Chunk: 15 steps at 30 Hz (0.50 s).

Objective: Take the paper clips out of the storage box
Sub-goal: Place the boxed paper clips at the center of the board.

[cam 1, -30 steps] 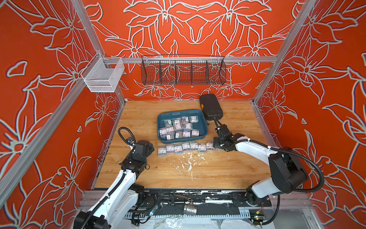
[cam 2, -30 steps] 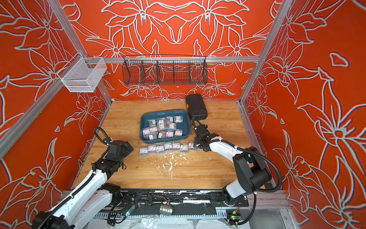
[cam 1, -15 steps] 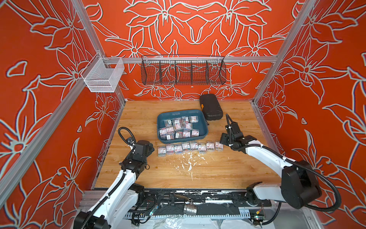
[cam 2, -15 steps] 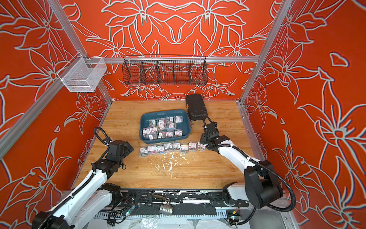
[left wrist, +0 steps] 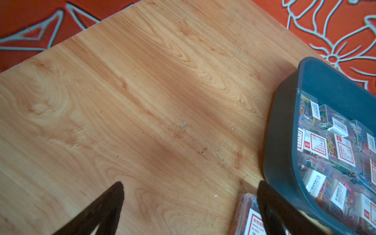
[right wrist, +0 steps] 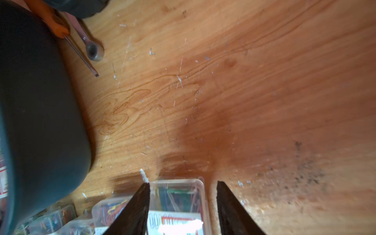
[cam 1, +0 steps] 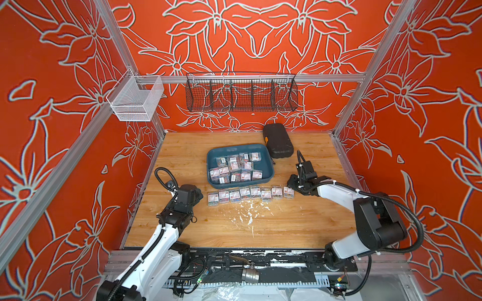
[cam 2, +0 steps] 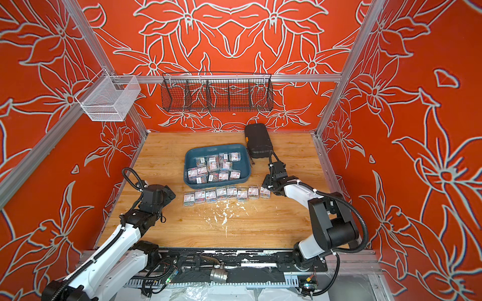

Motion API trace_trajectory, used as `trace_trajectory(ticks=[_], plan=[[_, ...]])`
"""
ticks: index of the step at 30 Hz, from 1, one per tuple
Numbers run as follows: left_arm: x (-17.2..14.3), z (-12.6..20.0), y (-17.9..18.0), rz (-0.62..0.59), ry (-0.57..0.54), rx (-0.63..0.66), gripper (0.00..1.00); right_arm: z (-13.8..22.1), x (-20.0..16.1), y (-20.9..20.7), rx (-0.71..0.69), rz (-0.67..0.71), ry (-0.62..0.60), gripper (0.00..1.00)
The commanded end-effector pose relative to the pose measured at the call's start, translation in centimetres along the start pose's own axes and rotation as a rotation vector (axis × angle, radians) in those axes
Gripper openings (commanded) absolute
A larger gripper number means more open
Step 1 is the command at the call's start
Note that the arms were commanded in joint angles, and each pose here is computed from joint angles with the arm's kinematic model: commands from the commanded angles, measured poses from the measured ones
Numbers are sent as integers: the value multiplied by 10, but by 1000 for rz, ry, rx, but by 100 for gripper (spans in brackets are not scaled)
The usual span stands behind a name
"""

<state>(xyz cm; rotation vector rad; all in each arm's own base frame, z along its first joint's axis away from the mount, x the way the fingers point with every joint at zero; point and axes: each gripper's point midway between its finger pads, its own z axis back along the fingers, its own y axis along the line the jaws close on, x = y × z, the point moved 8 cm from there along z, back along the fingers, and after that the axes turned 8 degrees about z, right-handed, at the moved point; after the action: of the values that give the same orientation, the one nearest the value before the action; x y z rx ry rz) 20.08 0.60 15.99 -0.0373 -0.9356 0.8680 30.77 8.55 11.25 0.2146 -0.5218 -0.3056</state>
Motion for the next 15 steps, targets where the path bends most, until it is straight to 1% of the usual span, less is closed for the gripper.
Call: trace_trajectory(ticks=[1,5,8,15], plan=[[1,0,2,5,-18,5,99,-7,3,5,53,-55,6,53],[1,0,2,6,-20,2,99,-10,-2,6,95,-86,21,51],[1,1,3,8,-23,0,99,-8,-7,3,94,-116,24,50],[1,2,4,14,-29,-9,99,-2,-24,-9,115,-214,-7,50]])
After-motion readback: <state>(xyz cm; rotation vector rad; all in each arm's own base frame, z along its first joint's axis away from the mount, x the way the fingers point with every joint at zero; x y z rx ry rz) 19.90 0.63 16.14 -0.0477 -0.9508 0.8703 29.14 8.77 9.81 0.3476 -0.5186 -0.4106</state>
